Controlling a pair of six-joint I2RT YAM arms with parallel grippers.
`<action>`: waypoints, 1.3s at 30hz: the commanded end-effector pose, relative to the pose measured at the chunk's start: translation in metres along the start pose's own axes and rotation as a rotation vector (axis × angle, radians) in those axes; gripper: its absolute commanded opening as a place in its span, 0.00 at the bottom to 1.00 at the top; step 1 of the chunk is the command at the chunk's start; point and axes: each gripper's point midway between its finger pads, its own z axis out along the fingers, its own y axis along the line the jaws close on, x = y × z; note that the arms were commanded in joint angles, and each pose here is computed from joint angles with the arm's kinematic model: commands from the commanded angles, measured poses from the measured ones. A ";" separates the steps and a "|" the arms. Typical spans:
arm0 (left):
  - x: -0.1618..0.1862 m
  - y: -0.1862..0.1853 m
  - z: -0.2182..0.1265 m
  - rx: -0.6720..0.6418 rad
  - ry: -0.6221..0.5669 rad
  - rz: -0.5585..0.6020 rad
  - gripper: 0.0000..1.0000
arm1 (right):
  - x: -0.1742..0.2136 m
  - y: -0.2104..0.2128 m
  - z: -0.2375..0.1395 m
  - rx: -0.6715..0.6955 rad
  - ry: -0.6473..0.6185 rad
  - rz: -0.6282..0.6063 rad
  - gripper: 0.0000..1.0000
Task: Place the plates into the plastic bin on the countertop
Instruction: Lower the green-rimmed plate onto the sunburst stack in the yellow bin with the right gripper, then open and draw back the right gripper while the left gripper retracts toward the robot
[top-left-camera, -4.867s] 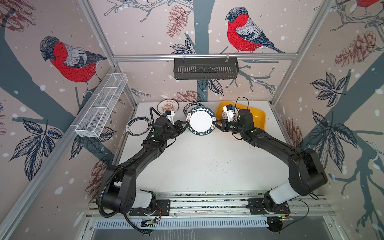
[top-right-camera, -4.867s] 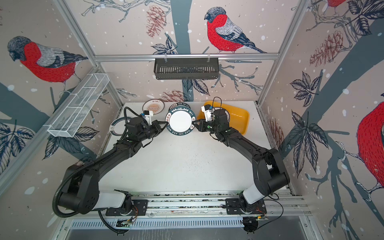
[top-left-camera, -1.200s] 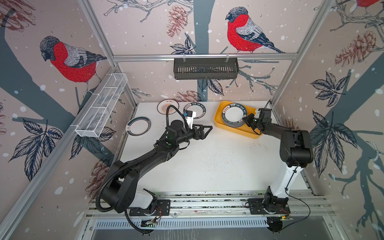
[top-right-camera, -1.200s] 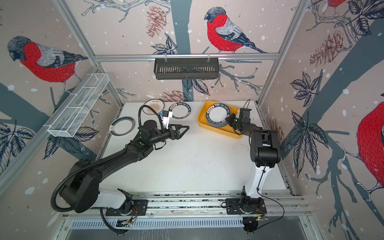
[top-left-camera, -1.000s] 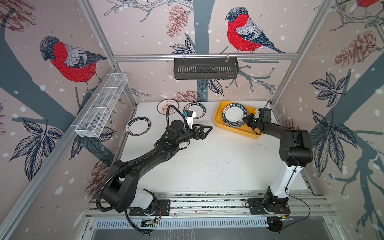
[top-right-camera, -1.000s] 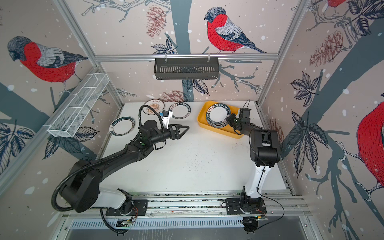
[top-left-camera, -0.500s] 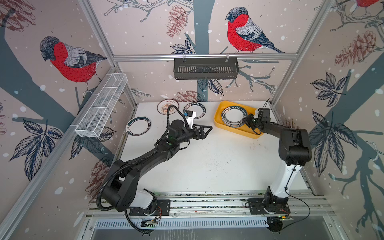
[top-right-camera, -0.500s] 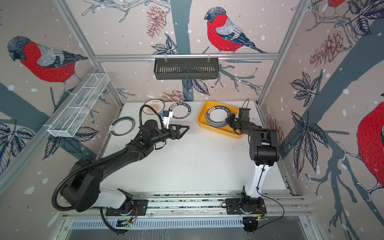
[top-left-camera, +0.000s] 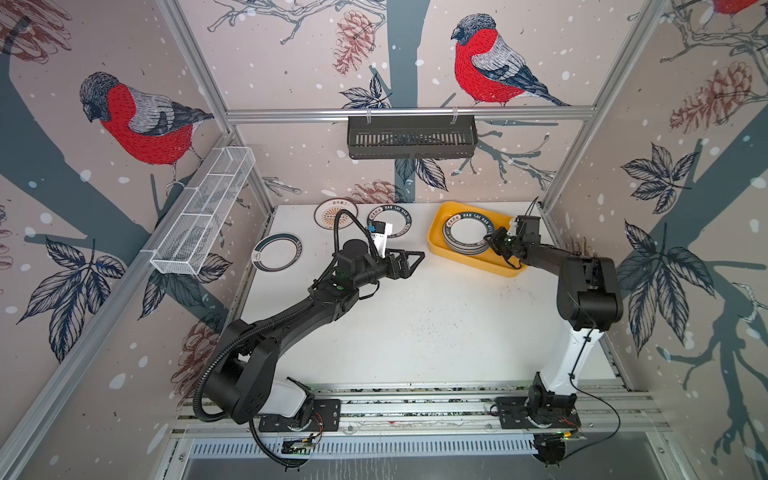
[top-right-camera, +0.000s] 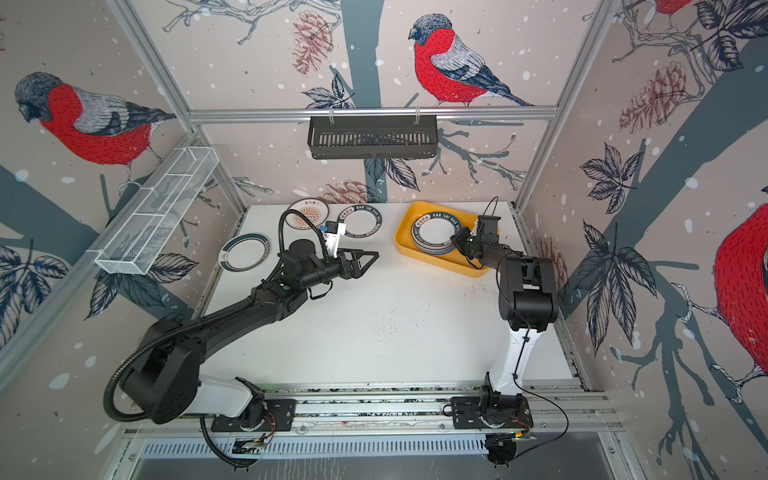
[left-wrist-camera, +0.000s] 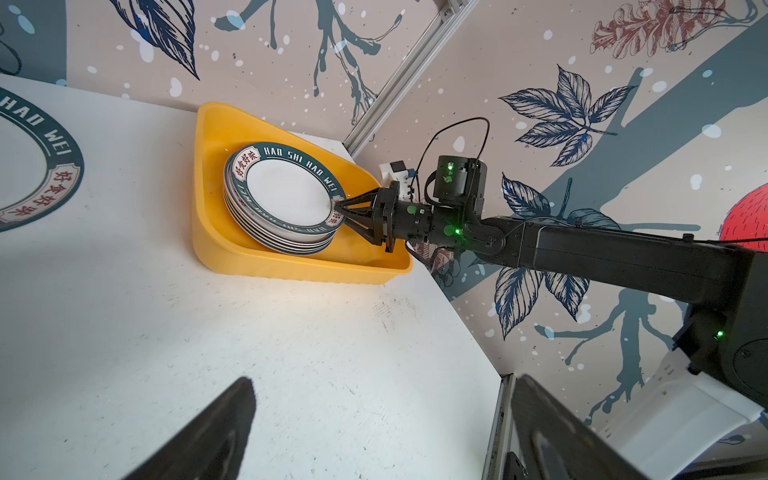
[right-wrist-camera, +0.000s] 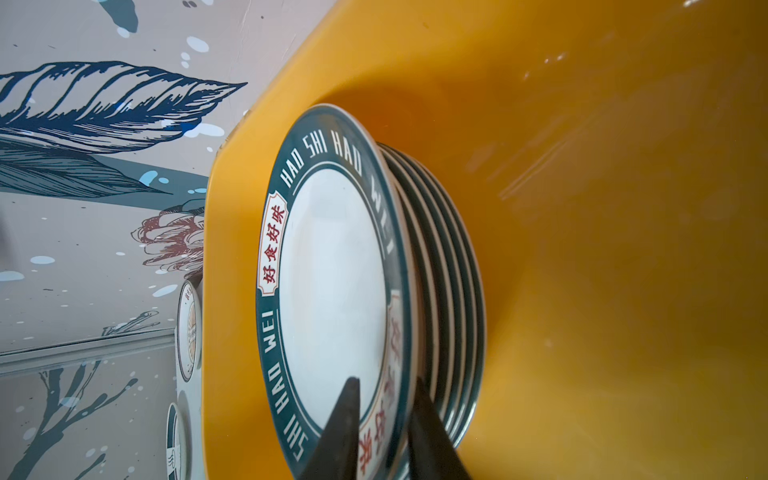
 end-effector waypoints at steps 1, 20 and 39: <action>-0.004 -0.001 0.001 0.003 -0.015 0.019 0.96 | -0.002 0.003 0.001 -0.009 -0.006 -0.016 0.23; 0.000 0.002 0.001 -0.001 -0.007 0.010 0.96 | 0.000 0.006 -0.004 -0.003 -0.009 -0.023 0.33; 0.002 0.003 0.000 -0.006 -0.003 0.010 0.96 | -0.001 0.004 -0.011 0.023 -0.021 -0.038 0.40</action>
